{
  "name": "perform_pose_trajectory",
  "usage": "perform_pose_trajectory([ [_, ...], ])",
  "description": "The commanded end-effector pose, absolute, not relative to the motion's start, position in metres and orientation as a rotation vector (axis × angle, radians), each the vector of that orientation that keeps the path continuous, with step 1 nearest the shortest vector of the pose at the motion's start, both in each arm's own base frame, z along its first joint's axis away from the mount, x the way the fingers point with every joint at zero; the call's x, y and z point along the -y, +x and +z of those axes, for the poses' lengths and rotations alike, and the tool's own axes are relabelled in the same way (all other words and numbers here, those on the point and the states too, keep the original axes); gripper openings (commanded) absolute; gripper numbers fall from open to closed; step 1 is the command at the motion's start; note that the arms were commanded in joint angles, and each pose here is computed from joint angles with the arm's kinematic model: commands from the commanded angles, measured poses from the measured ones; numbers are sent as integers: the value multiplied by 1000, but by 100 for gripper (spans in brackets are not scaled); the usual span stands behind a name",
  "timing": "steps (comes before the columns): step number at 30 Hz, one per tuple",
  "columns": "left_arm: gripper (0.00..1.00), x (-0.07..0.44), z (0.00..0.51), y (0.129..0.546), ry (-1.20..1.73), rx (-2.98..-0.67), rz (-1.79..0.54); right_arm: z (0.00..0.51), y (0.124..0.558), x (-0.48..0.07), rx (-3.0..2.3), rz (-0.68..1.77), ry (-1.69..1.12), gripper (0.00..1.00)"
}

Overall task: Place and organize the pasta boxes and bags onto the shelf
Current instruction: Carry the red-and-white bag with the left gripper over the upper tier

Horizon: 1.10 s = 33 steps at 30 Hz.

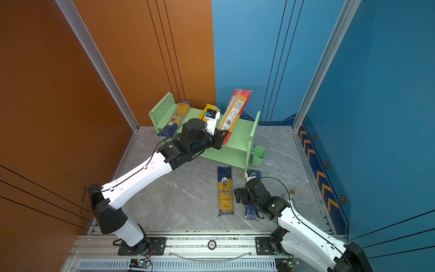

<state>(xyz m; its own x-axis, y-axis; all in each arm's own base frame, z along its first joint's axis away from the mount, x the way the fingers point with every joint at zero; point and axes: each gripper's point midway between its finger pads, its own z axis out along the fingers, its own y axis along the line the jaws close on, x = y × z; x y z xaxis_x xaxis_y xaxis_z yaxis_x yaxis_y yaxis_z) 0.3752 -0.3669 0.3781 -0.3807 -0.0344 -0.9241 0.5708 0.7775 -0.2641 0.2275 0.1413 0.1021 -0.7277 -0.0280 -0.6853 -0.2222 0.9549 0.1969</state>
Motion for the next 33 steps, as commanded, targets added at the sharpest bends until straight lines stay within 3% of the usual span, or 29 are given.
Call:
perform_pose_trajectory([
  [1, 0, 363, 455, 387, 300, -1640, -759, 102, 228, -142, -2356, 346, -165, 100],
  [24, 0, 373, 420, 412, 258, -1735, -677, 99, 227, -139, -2354, 340, -162, 100],
  [33, 8, 376, 398, 414, 238, -1763, -682, 99, 228, -139, -2351, 340, -156, 100],
])
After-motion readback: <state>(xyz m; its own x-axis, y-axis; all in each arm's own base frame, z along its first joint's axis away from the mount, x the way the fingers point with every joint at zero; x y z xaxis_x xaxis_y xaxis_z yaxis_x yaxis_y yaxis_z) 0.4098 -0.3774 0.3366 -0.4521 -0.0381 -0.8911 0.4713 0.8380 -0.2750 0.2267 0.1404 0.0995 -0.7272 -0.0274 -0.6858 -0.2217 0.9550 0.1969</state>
